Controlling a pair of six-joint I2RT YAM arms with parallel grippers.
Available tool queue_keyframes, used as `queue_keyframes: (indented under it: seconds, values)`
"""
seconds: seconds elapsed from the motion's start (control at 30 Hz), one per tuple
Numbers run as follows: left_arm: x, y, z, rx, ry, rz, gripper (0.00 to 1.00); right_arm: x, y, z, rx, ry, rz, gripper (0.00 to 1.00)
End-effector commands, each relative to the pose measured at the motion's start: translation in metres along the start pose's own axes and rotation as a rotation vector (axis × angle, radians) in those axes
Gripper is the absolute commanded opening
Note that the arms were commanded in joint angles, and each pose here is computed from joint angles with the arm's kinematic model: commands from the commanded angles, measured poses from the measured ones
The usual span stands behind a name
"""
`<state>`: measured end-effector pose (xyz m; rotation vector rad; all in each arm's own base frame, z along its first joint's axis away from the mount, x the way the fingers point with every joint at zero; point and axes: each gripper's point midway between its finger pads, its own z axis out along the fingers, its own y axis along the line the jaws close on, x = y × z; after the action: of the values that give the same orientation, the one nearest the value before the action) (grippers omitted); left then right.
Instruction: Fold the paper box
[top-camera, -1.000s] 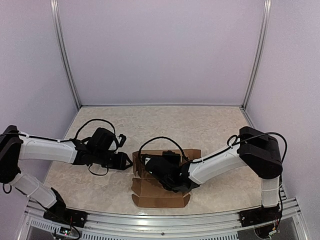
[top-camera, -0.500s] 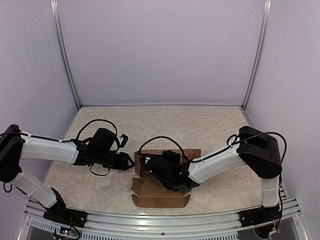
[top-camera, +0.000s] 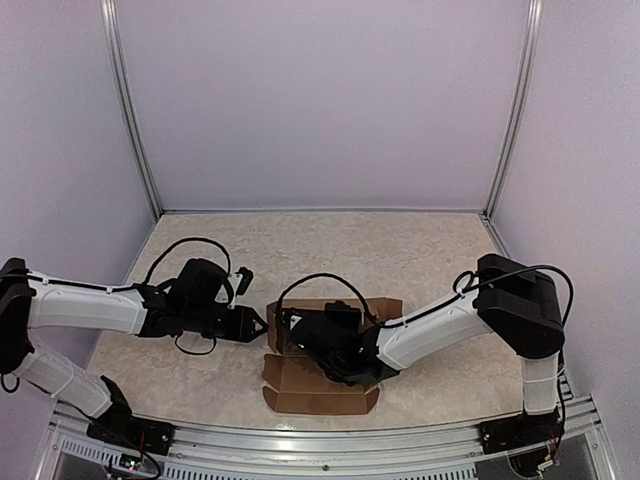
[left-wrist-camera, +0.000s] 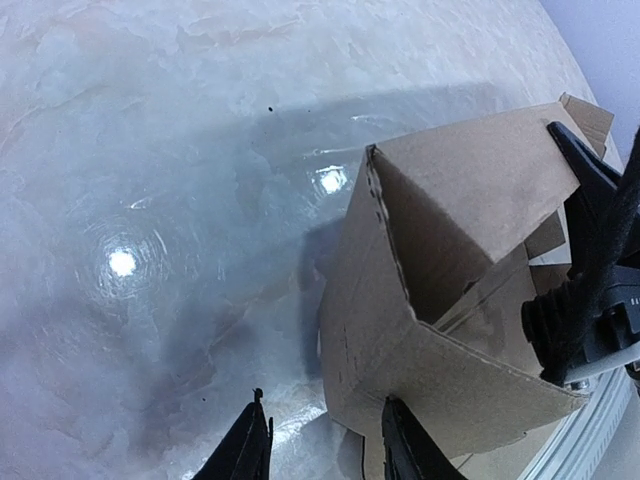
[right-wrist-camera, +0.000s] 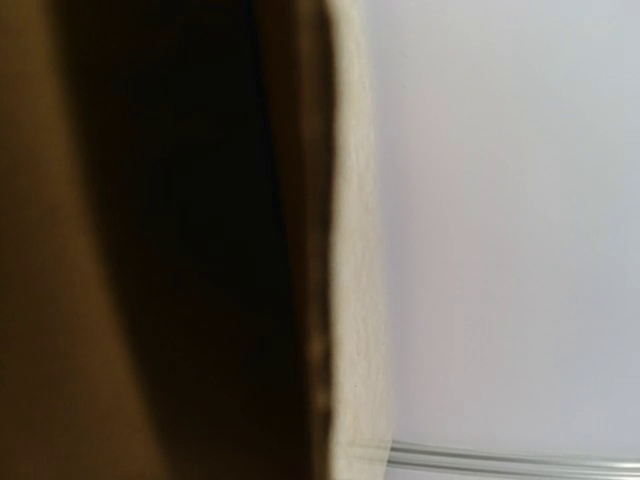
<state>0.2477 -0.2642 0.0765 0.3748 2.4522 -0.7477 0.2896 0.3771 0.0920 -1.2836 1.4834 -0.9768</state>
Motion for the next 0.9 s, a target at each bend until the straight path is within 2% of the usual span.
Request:
queue_keyframes:
  seconds: [0.0,0.63,0.87]
  values:
    - [0.006,0.000,-0.003,-0.002,-0.012,0.029,0.38,0.001,0.008,-0.007,-0.004,-0.008,-0.009,0.00]
    - [0.009,-0.015,-0.002,0.041,-0.046,0.074,0.40,-0.001,-0.005,-0.028,0.002,-0.007,0.001,0.00]
    - [0.008,-0.019,-0.006,0.054,-0.062,0.083,0.46,-0.001,-0.010,-0.032,0.003,-0.006,-0.004,0.00]
